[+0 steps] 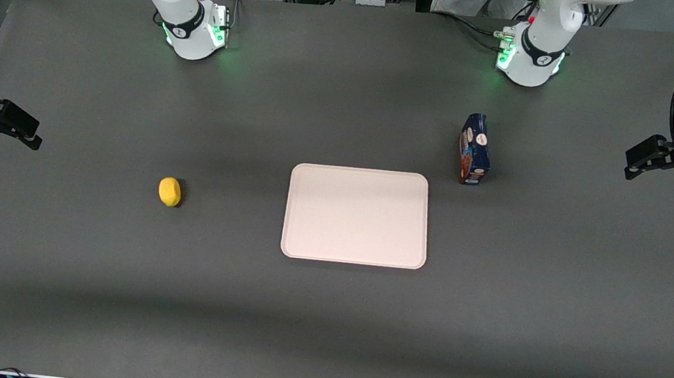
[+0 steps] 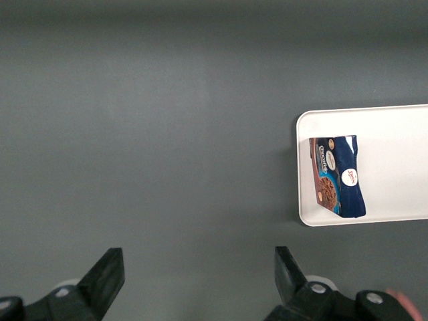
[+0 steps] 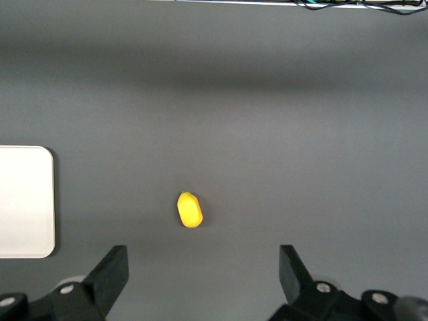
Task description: Place cookie box on tray
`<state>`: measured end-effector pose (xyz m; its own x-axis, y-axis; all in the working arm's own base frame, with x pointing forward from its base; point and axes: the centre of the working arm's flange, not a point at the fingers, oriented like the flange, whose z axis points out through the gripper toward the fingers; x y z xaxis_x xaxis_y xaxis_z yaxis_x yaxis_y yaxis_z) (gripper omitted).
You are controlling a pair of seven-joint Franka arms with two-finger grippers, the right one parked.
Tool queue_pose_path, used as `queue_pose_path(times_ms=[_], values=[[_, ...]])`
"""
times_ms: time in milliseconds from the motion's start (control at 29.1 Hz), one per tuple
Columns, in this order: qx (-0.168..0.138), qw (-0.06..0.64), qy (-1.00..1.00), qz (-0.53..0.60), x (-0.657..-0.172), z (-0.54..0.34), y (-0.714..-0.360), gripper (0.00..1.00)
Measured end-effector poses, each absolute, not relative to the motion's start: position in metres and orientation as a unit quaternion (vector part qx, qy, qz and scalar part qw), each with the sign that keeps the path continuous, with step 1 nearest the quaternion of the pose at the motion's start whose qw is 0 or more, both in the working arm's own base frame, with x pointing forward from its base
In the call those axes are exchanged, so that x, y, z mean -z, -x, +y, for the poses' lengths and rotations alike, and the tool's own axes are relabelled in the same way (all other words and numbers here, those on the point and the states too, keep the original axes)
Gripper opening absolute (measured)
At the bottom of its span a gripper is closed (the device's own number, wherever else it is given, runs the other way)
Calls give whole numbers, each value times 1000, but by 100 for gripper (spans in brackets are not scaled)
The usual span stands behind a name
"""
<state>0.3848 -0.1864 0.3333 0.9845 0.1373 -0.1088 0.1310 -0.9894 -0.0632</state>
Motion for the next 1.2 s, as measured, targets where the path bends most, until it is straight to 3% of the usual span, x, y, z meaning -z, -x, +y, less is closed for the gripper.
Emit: queue_pose_path(times_ms=[172, 481, 1203], values=[[-72, 31, 995, -57, -318, -194, -381, 100], [-59, 16, 998, -34, -274, -199, -369, 100], [-40, 3, 999, 2, -242, -188, -353, 100]])
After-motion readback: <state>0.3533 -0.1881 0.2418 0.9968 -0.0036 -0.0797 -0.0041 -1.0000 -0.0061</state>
